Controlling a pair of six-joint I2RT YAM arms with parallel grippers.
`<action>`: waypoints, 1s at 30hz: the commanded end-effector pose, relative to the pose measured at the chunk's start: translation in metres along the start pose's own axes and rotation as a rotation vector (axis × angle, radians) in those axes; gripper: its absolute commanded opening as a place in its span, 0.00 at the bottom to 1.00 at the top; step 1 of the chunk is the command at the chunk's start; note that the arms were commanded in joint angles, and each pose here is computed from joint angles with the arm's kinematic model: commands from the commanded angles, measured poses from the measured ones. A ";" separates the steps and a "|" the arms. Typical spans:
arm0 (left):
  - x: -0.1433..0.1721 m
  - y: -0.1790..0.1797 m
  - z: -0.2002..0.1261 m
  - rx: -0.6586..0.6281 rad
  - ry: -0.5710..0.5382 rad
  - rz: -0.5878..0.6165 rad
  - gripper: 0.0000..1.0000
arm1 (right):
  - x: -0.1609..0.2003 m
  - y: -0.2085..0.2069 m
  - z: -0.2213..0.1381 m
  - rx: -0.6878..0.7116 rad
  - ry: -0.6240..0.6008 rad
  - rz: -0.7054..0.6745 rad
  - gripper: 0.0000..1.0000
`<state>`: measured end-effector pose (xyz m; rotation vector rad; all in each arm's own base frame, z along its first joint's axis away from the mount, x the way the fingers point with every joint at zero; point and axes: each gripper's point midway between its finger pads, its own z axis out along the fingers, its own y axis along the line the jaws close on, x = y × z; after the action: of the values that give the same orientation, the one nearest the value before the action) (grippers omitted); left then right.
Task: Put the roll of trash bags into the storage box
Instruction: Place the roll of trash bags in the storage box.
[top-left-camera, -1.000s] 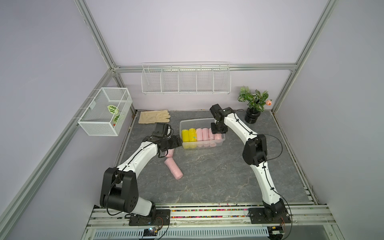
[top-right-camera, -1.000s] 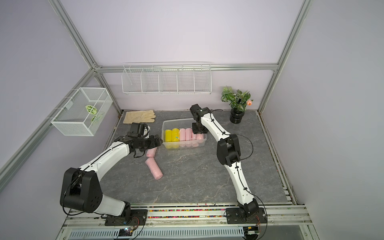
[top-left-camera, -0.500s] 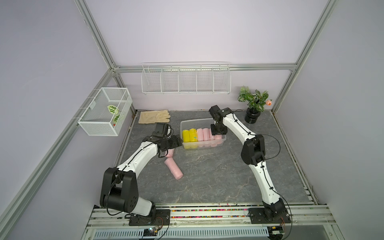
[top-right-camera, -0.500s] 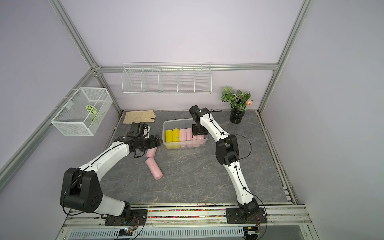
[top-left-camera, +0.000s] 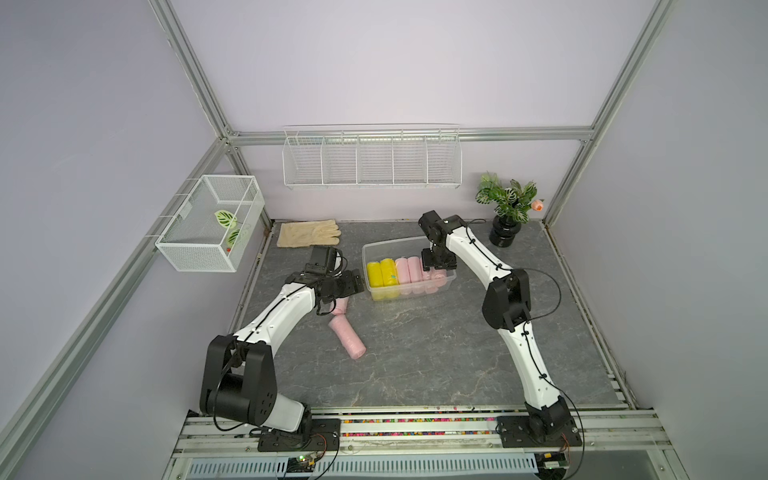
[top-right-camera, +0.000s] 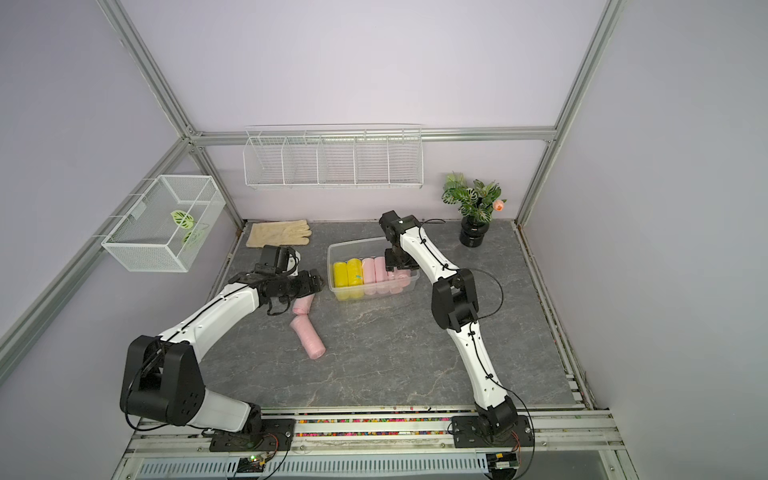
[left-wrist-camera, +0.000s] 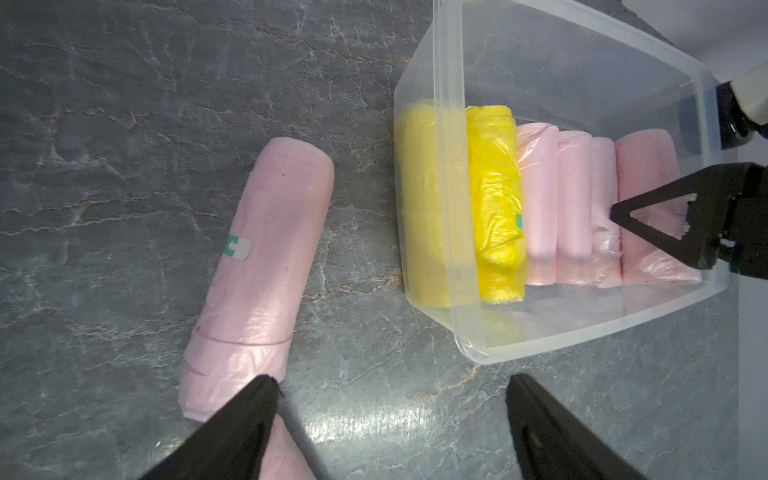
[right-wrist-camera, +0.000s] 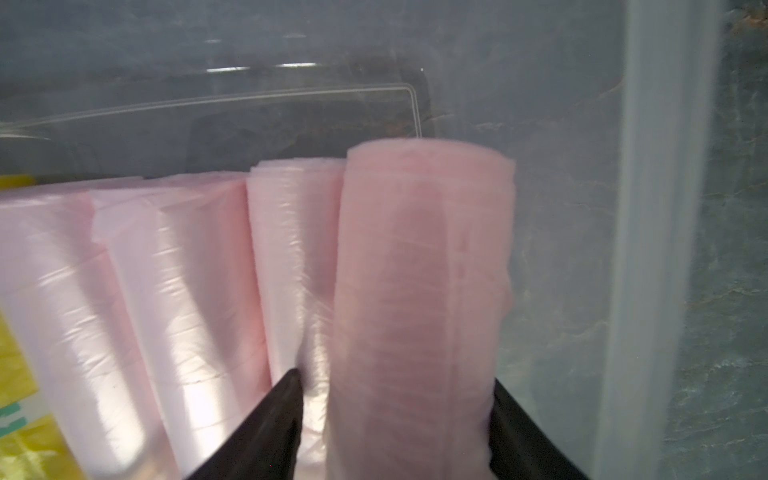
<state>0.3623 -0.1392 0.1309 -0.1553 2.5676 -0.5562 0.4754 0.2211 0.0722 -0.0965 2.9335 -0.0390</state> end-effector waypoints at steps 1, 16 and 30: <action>-0.001 -0.001 -0.005 0.012 -0.011 -0.007 0.91 | -0.007 -0.018 -0.029 0.039 -0.047 0.018 0.67; -0.001 -0.002 -0.005 0.016 -0.011 -0.013 0.91 | -0.010 -0.014 -0.086 0.006 -0.139 -0.028 0.67; -0.001 -0.001 -0.008 0.011 -0.015 -0.011 0.91 | -0.015 0.004 -0.041 -0.021 -0.123 -0.023 0.43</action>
<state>0.3623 -0.1391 0.1316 -0.1594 2.5659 -0.5581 0.4748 0.2240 0.1377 -0.1431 2.8035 0.0183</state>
